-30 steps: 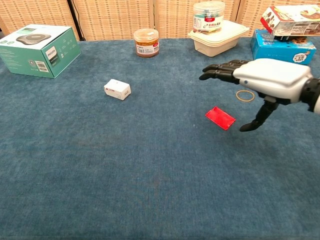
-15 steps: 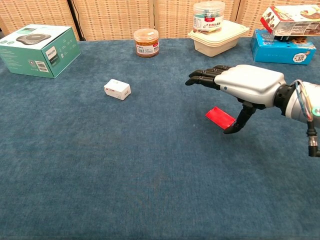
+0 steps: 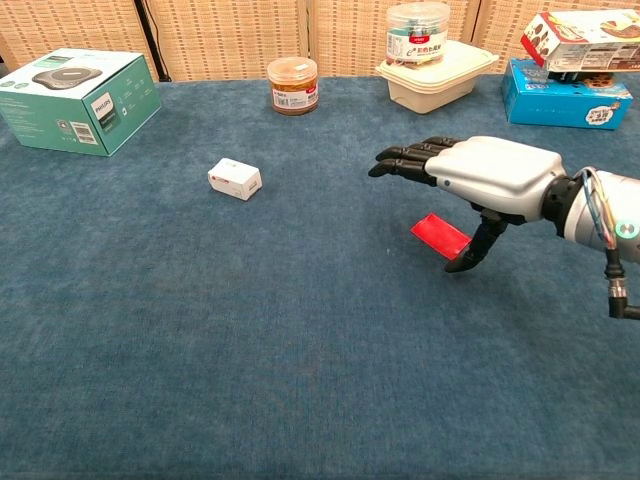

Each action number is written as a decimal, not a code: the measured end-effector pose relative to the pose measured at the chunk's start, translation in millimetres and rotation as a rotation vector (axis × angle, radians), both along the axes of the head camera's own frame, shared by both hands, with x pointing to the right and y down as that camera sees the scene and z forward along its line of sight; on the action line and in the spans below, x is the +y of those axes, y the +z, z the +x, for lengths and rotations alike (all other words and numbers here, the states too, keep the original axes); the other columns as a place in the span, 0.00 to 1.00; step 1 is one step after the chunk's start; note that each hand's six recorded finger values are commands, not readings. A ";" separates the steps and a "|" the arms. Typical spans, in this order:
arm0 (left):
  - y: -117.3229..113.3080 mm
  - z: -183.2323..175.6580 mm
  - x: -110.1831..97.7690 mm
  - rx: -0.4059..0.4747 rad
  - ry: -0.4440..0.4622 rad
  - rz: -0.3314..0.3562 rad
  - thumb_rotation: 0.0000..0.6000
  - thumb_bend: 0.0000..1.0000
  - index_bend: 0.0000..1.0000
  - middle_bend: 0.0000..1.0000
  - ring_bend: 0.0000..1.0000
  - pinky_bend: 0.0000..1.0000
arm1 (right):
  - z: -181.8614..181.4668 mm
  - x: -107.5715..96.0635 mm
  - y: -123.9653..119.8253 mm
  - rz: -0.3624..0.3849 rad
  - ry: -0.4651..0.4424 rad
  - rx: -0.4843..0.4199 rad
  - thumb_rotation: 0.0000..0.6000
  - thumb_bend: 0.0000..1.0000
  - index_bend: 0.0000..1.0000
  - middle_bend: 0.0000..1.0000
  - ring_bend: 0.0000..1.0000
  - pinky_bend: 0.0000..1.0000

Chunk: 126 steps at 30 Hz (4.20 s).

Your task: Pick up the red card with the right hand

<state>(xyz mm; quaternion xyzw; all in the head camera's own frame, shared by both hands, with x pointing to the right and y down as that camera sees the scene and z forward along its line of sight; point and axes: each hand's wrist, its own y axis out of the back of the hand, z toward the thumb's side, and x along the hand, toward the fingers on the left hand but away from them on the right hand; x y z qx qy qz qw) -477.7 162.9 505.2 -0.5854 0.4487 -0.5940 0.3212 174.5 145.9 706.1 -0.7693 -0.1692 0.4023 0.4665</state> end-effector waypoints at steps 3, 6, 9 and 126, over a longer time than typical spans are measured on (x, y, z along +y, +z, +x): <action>-0.4 -0.1 0.3 0.001 -0.001 0.001 1.00 0.00 0.00 0.00 0.00 0.00 | -0.5 0.5 -0.1 0.003 0.002 -0.003 1.00 0.22 0.01 0.00 0.00 0.00; -0.4 -0.5 0.6 0.001 -0.002 0.001 1.00 0.00 0.00 0.00 0.00 0.00 | -0.3 2.0 0.4 0.004 0.000 -0.001 1.00 0.27 0.01 0.00 0.00 0.00; -0.4 -0.5 0.5 0.001 -0.002 0.001 1.00 0.00 0.00 0.00 0.00 0.00 | 0.5 2.9 1.0 0.007 -0.004 0.004 1.00 0.28 0.00 0.00 0.00 0.00; 0.8 -2.0 0.7 0.014 -0.003 -0.013 1.00 0.00 0.00 0.00 0.00 0.00 | 13.5 -14.6 19.8 0.041 0.043 0.076 1.00 0.50 0.38 0.00 0.00 0.00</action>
